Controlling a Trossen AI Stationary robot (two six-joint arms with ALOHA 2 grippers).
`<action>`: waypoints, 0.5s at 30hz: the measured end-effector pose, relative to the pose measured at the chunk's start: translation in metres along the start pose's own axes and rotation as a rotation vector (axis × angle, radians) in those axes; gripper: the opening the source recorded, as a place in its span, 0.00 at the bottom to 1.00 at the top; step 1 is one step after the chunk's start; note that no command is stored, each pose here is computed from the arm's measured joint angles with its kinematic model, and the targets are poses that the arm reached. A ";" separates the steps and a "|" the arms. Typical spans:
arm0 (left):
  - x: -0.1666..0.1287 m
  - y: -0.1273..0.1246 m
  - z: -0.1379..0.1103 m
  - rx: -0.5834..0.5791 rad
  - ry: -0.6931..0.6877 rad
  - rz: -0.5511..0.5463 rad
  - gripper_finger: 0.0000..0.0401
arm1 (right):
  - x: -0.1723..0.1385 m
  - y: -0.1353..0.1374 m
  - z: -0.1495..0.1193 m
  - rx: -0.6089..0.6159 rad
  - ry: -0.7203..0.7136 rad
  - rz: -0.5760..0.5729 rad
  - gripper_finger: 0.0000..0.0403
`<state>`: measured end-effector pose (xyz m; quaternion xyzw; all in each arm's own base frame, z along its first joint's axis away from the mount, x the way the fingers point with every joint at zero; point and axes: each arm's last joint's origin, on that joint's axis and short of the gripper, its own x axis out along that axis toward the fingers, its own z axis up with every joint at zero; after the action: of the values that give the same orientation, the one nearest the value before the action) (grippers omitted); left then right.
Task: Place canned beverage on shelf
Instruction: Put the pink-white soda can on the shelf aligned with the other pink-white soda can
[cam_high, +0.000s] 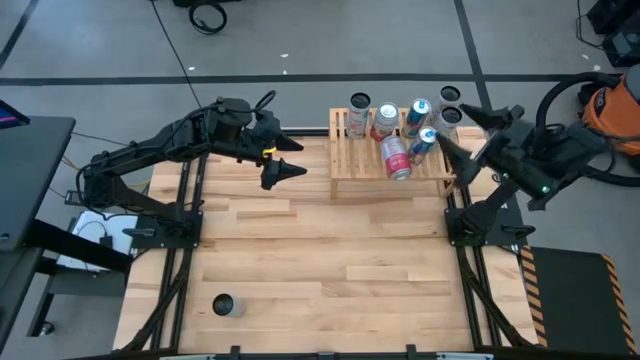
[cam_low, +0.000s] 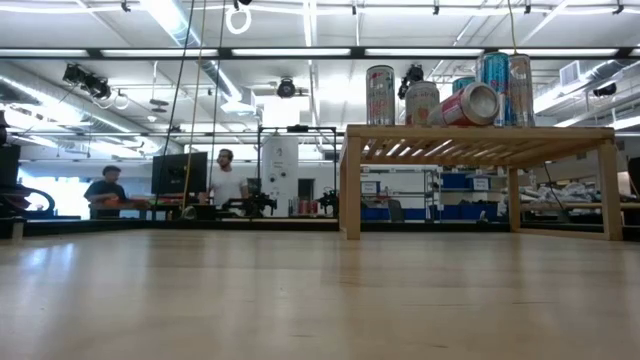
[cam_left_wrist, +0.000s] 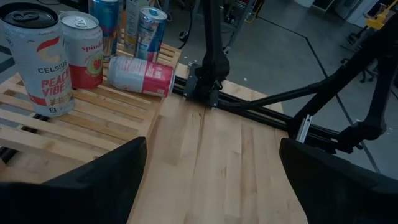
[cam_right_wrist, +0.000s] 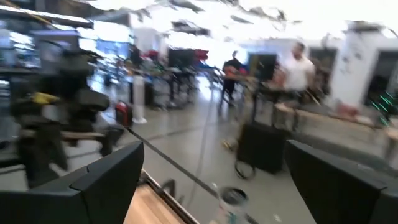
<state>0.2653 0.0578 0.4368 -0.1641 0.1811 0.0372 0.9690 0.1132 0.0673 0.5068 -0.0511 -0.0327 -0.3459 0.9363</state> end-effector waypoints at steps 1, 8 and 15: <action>0.000 0.000 0.000 0.000 0.000 0.000 0.92 | 0.000 0.006 0.000 -0.013 -0.025 0.028 0.98; 0.000 0.000 0.000 -0.001 0.002 0.000 0.92 | 0.002 0.017 0.003 -0.068 -0.005 0.009 0.97; 0.000 0.000 -0.001 -0.006 0.007 0.001 0.92 | -0.005 0.002 0.012 -0.006 0.048 -0.003 0.97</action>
<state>0.2651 0.0576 0.4362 -0.1669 0.1843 0.0378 0.9679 0.1103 0.0735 0.5179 -0.0457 -0.0092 -0.3483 0.9362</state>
